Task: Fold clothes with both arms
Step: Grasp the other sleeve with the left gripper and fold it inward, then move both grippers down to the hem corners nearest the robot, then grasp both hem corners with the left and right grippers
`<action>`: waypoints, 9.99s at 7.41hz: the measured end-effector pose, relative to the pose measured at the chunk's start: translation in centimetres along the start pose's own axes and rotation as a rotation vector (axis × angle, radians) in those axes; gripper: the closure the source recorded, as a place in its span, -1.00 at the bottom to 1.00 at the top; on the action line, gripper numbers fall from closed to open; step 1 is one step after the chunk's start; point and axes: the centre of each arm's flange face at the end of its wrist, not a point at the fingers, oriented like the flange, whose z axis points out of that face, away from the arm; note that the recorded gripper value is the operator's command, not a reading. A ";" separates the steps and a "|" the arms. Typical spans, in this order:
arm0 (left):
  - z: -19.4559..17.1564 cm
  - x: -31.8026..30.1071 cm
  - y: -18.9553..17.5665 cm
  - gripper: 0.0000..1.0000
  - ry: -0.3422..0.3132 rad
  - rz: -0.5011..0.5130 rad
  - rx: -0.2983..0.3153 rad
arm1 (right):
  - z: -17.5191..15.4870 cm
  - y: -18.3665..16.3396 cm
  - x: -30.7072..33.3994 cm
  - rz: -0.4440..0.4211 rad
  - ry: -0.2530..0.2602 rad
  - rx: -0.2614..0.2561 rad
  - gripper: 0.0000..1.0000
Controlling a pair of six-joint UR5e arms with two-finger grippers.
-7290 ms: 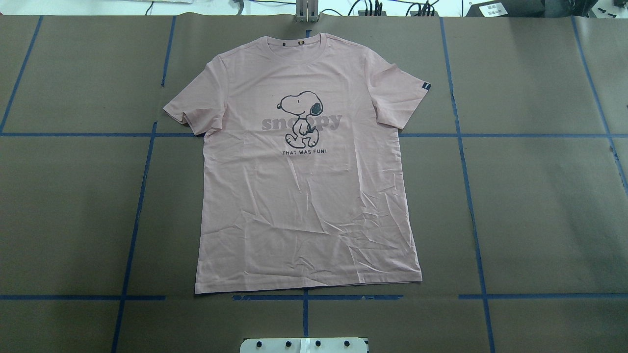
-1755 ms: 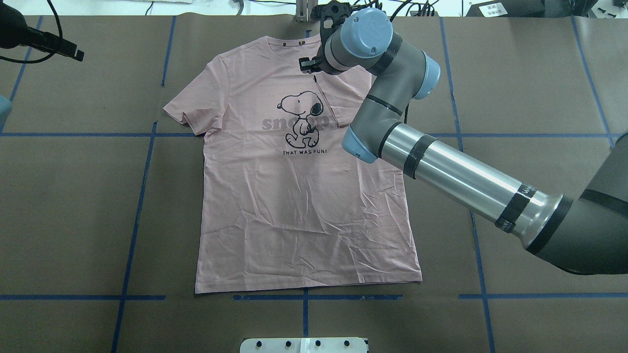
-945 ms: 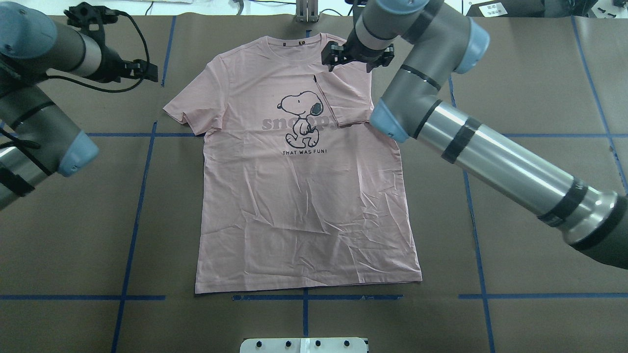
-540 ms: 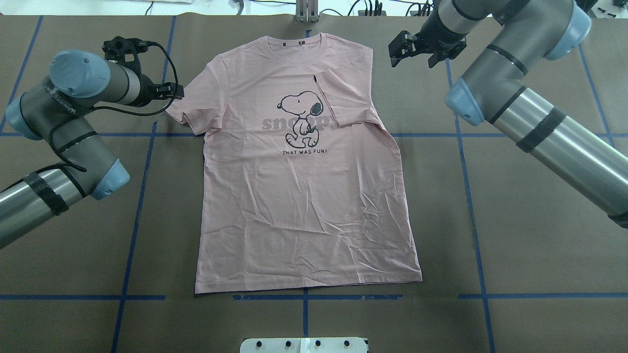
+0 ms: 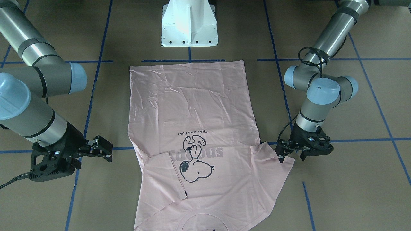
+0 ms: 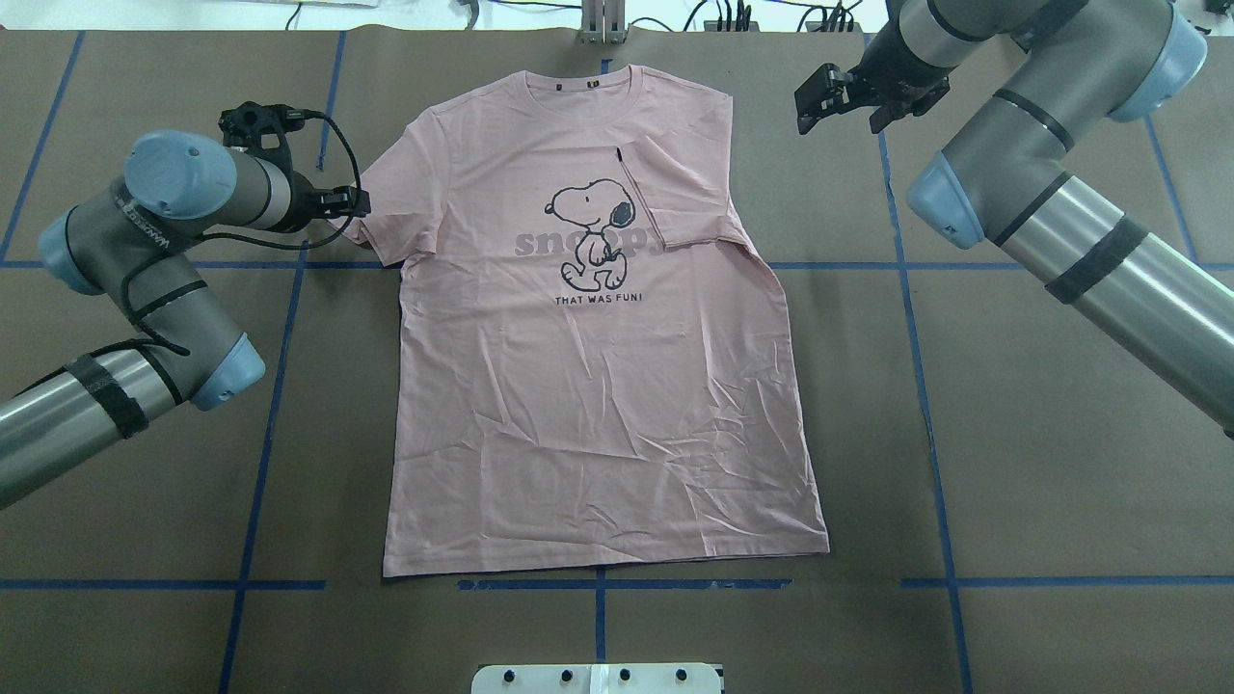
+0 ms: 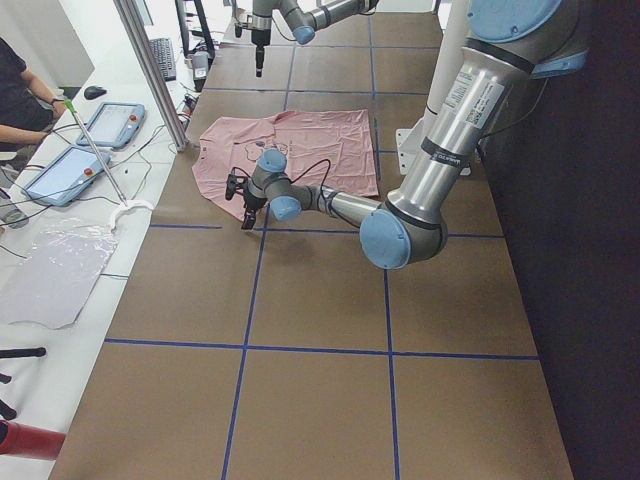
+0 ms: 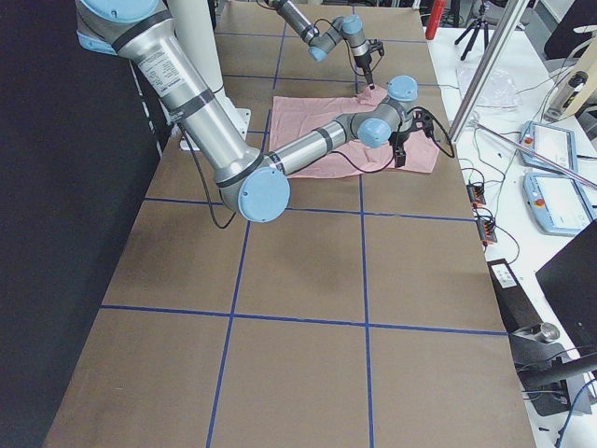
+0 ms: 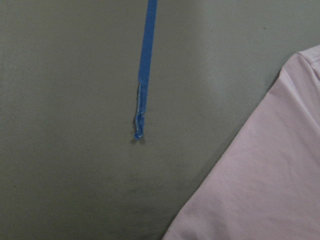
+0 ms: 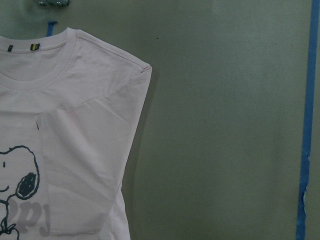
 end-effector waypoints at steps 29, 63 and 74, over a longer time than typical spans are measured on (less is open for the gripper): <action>-19.0 14.1 14.1 -1.00 0.148 -0.082 -0.164 | 3.0 37.2 -5.3 0.196 0.059 -0.053 -1.00; -17.0 12.1 34.3 -0.70 -0.177 -0.169 -0.343 | 4.1 42.3 -9.4 0.148 0.068 -0.070 1.00; -20.1 13.9 33.9 1.00 -0.105 -0.164 -0.371 | 2.0 40.8 -8.6 0.174 0.044 -0.088 1.00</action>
